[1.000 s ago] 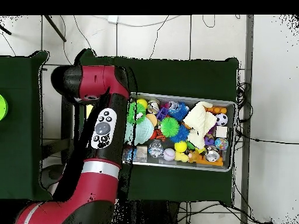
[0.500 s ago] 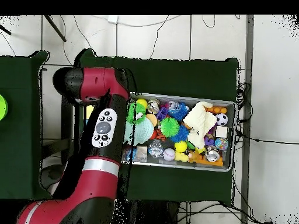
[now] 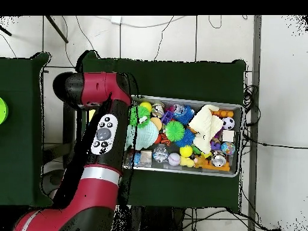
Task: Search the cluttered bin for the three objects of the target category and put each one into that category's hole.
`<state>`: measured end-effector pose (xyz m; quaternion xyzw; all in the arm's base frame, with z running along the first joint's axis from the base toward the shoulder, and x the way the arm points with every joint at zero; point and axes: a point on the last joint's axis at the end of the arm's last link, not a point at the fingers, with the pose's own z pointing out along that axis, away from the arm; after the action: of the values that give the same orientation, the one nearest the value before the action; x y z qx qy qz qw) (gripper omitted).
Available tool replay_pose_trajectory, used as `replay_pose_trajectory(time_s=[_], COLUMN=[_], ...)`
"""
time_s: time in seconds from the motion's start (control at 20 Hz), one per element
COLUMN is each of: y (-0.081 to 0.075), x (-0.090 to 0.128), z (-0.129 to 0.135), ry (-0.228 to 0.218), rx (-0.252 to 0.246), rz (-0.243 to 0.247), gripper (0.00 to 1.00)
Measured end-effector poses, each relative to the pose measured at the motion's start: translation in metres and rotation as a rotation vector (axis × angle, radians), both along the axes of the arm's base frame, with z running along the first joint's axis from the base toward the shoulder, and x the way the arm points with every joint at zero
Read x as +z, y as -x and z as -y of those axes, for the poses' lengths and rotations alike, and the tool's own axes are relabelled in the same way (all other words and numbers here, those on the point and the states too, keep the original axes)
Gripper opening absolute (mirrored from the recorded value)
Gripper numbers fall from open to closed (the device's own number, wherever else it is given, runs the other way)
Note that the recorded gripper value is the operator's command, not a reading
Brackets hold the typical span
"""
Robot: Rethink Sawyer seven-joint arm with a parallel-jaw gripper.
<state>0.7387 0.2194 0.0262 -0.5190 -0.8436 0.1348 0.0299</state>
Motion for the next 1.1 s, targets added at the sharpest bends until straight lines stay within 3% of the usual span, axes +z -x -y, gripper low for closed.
replay_pose_trajectory(time_s=[0.4,0.45,0.6,0.65,1.1], y=[0.006,0.008,0.010,0.011,0.013], x=[-0.001,-0.001,-0.001,-0.001,-0.001], z=[-0.006,-0.008,-0.009,-0.010,-0.010], ry=[0.077,0.108,0.128,0.135,0.148], rx=[0.081,0.116,0.138,0.145,0.161], rz=[0.069,0.086,0.094,0.096,0.102], gripper=[0.00,0.00,0.00,1.00,1.00])
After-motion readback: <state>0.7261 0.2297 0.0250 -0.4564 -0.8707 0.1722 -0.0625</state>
